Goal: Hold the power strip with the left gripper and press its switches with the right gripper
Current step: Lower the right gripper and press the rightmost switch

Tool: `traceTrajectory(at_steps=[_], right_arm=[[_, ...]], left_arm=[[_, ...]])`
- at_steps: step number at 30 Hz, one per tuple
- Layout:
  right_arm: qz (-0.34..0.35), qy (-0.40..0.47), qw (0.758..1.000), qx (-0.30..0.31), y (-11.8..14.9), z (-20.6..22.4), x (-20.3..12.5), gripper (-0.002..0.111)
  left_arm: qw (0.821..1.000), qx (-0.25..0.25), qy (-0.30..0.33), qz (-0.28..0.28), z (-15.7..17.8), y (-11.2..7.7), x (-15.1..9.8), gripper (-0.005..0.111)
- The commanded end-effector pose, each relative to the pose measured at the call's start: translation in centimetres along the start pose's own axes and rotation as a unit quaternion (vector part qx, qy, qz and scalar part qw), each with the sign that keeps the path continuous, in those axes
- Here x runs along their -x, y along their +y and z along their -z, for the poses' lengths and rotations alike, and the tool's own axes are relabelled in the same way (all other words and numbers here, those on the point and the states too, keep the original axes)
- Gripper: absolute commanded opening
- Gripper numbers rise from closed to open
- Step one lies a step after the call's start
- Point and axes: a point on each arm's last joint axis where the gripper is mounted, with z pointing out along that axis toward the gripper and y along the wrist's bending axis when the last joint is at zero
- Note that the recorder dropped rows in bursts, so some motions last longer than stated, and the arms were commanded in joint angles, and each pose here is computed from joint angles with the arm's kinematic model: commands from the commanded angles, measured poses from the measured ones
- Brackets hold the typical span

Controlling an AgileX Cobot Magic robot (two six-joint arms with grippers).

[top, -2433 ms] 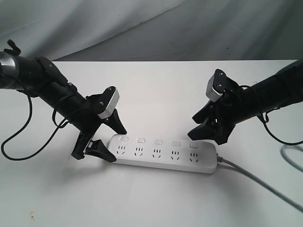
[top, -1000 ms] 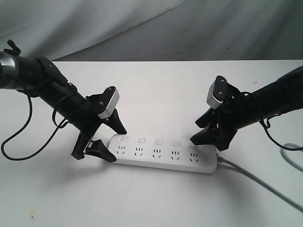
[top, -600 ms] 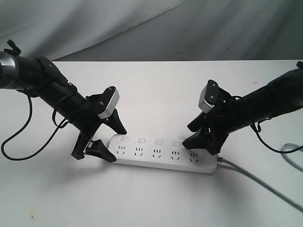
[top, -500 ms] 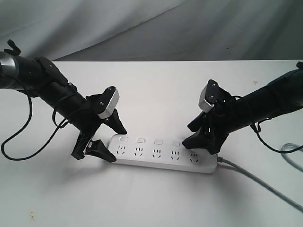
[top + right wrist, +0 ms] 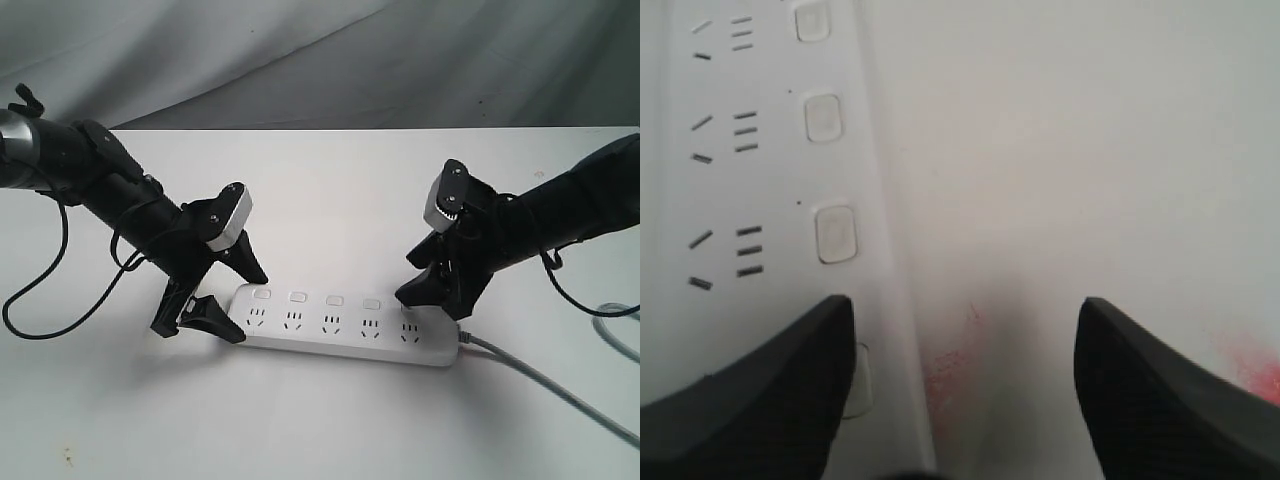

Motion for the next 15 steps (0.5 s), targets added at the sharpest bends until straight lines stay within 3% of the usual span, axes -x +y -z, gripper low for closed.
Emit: traceTrajectory(at_steps=[1,15], right_arm=[[-0.01,0.018,1.0,-0.006,-0.2,-0.4,-0.9,0.059],[0.015,0.084,0.996,-0.024,-0.5,-0.4,-2.0,0.059]], left_arm=[[1.0,0.003,-0.006,-0.004,-0.1,0.2,0.4,0.034],[1.0,0.003,-0.006,-0.004,-0.1,0.2,0.4,0.034]])
